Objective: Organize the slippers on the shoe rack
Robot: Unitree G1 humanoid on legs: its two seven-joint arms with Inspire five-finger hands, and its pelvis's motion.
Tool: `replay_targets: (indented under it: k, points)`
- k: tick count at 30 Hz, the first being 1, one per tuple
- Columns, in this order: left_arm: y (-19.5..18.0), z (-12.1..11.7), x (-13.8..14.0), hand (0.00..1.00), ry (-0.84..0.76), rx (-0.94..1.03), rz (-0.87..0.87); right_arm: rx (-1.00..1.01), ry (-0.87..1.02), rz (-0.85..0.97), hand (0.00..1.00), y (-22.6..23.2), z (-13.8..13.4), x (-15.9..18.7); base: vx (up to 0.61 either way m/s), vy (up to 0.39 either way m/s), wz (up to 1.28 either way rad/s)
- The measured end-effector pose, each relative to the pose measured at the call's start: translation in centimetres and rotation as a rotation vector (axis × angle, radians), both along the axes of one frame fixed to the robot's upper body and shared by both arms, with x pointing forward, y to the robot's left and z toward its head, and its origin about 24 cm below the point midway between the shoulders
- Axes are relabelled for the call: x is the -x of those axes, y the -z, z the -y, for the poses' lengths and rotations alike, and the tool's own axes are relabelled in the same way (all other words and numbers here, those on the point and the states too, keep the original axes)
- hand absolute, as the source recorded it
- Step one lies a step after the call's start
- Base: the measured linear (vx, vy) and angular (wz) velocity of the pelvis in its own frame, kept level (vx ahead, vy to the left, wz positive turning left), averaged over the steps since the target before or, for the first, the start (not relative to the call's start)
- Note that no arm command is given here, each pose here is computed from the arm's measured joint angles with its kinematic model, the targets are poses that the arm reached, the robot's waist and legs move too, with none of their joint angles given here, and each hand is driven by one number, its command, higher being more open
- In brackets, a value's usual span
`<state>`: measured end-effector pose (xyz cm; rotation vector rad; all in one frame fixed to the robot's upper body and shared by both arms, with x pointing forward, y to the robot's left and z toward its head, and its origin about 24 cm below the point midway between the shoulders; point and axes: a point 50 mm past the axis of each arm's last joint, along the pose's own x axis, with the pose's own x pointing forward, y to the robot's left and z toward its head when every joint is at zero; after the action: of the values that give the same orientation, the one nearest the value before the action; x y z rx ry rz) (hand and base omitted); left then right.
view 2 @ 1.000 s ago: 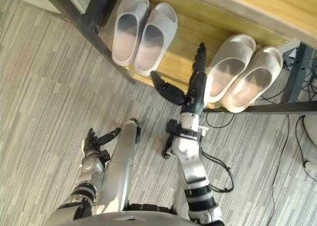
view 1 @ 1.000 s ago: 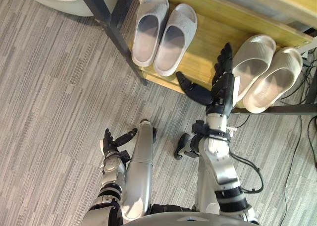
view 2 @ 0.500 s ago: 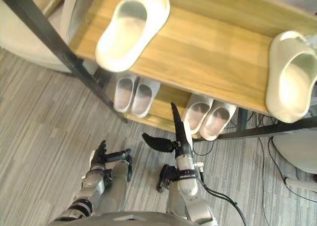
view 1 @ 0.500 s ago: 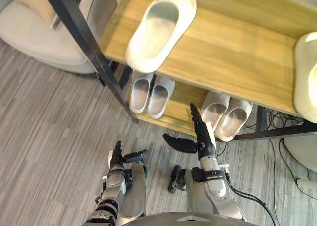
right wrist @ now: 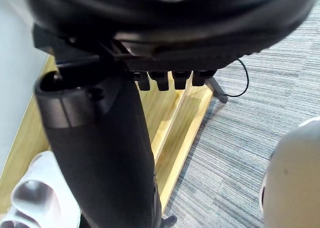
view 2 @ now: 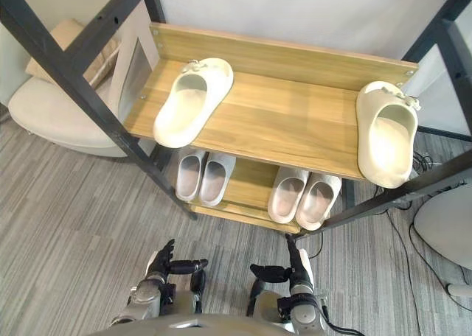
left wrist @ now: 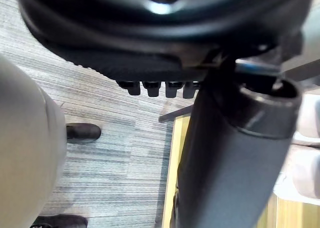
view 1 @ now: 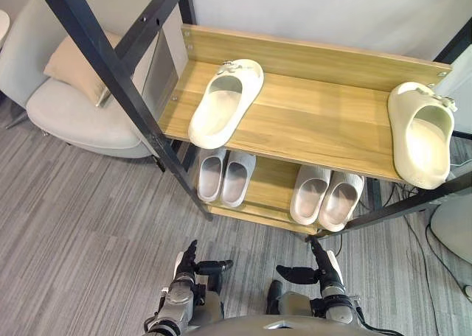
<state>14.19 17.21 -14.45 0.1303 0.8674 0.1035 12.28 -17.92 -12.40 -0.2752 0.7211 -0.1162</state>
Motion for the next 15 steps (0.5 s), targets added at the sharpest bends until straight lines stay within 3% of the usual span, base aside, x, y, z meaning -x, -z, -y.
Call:
replay_targets:
  k: [8, 15]
  points:
    - [-0.1, 0.8, 0.6, 1.00, 0.146, -0.033, 0.006, -0.059, 0.097, -0.069, 1.00, 1.1, 0.7, 1.0, -0.03, 0.028, 0.04]
    - [-3.6, 4.0, 0.5, 1.00, 0.359, 0.066, 0.218, -0.073, 0.107, -0.077, 1.00, 1.2, 0.9, 1.1, 0.00, 0.009, 0.10]
